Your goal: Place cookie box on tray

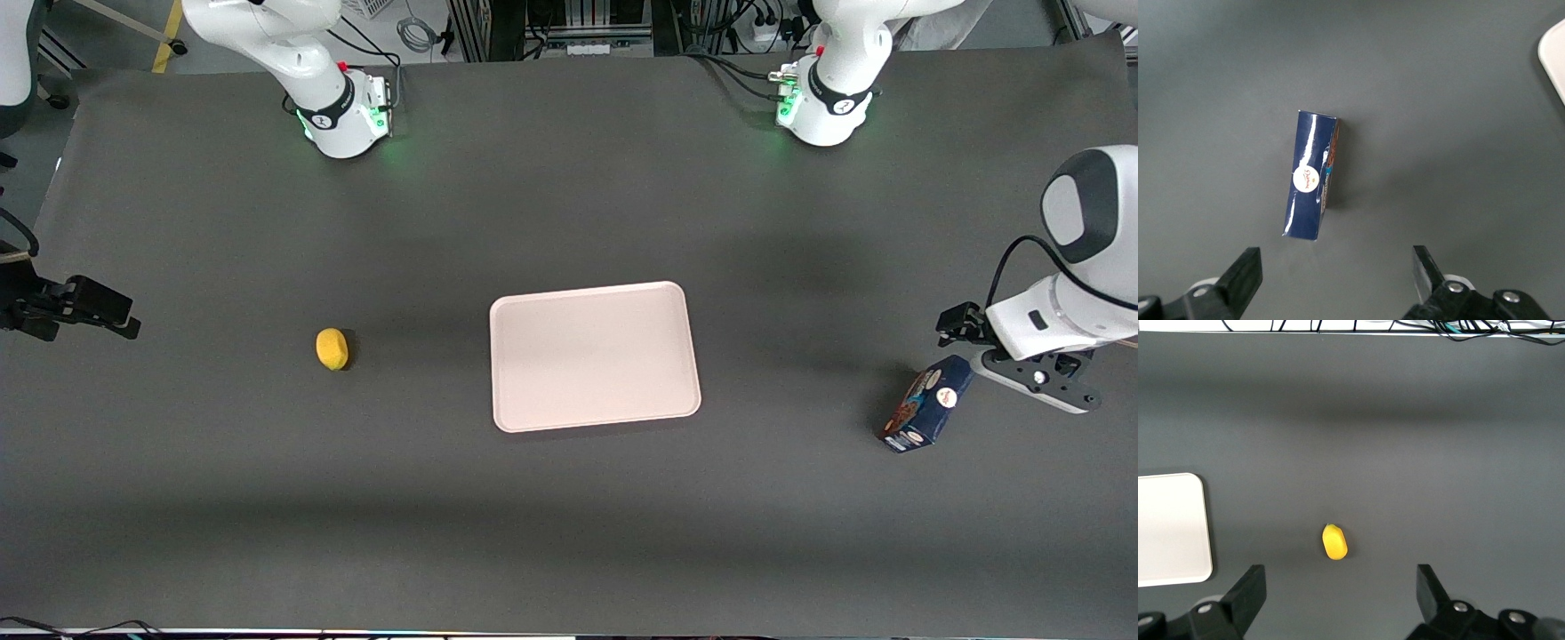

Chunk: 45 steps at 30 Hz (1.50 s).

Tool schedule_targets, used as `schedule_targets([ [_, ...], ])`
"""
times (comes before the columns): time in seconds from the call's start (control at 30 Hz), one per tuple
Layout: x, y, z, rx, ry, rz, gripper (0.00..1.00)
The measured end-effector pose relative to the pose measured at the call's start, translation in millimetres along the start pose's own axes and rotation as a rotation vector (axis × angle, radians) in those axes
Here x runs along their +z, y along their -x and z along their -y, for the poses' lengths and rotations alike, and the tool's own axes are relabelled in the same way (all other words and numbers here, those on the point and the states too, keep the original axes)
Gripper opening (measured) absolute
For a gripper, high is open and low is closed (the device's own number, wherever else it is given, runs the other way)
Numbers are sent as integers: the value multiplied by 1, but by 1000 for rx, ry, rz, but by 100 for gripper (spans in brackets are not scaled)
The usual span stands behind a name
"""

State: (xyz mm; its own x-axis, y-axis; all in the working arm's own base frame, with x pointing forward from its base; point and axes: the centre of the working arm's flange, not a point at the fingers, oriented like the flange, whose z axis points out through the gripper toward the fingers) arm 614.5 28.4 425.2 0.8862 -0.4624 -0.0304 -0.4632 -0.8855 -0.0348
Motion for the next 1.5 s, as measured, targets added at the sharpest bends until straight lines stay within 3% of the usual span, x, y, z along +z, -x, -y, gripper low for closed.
schedule_targets([
  [0.4, 58, -4, 0, -3, -15, -20, 100],
  [0.7, 95, 1, -1, -6, -28, -56, 100],
  [1.5, 138, -1, 10, -19, -48, -101, 100],
])
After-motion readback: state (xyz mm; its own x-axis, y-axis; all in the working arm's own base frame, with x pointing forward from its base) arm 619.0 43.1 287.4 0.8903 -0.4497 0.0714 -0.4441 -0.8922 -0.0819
